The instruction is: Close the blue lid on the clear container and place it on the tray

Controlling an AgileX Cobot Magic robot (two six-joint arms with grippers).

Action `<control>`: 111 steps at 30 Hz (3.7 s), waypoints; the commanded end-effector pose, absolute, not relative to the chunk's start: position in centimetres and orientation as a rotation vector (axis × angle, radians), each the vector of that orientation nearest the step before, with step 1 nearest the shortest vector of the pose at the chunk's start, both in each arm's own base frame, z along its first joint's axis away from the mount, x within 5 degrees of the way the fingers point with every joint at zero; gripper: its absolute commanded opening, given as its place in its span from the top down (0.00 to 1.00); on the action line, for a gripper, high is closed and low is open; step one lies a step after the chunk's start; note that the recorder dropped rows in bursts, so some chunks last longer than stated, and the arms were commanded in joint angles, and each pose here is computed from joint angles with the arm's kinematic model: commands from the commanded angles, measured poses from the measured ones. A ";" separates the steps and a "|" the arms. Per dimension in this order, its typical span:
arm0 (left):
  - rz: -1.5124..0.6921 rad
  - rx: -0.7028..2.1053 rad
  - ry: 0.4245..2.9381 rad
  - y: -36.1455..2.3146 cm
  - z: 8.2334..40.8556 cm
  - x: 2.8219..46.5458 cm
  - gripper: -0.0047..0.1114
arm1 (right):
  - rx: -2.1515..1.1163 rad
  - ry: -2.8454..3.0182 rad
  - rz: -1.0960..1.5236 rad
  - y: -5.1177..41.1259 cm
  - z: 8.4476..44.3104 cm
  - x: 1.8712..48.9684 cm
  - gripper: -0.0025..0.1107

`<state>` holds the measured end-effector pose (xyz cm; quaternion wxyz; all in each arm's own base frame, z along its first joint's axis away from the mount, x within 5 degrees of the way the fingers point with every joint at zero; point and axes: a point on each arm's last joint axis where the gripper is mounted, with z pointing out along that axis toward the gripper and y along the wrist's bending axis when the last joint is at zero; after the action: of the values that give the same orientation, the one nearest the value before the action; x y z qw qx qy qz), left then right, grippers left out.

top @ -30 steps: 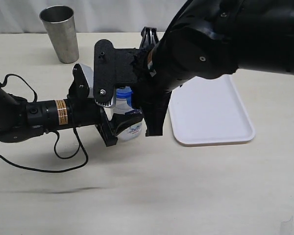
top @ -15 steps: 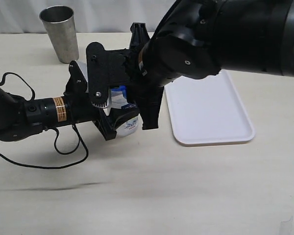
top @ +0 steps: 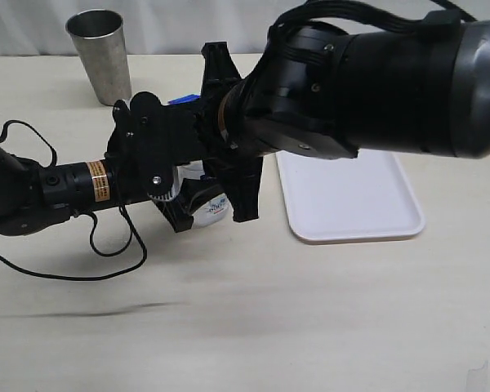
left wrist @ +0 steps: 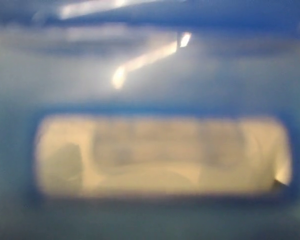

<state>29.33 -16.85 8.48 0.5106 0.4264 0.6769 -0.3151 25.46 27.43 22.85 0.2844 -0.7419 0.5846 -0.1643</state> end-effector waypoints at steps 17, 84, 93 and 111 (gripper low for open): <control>-0.748 1.195 1.570 -16.3 10.5 28.6 0.96 | -1.876 1.872 -0.333 25.9 22.0 24.1 0.71; -0.752 1.182 1.576 -16.3 10.8 28.4 0.96 | -0.862 2.690 -0.008 29.3 28.6 30.0 0.58; -0.752 1.182 1.576 -16.3 10.8 28.4 0.96 | -1.018 2.723 0.223 30.8 27.8 29.0 0.75; -0.760 1.178 1.570 -16.3 10.9 28.4 0.96 | -1.138 2.632 -0.206 33.3 23.7 28.2 0.75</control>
<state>28.46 -15.92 10.06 0.4737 0.4751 0.6777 -0.3010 28.41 32.68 27.32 0.1872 -0.3818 0.9034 -0.0558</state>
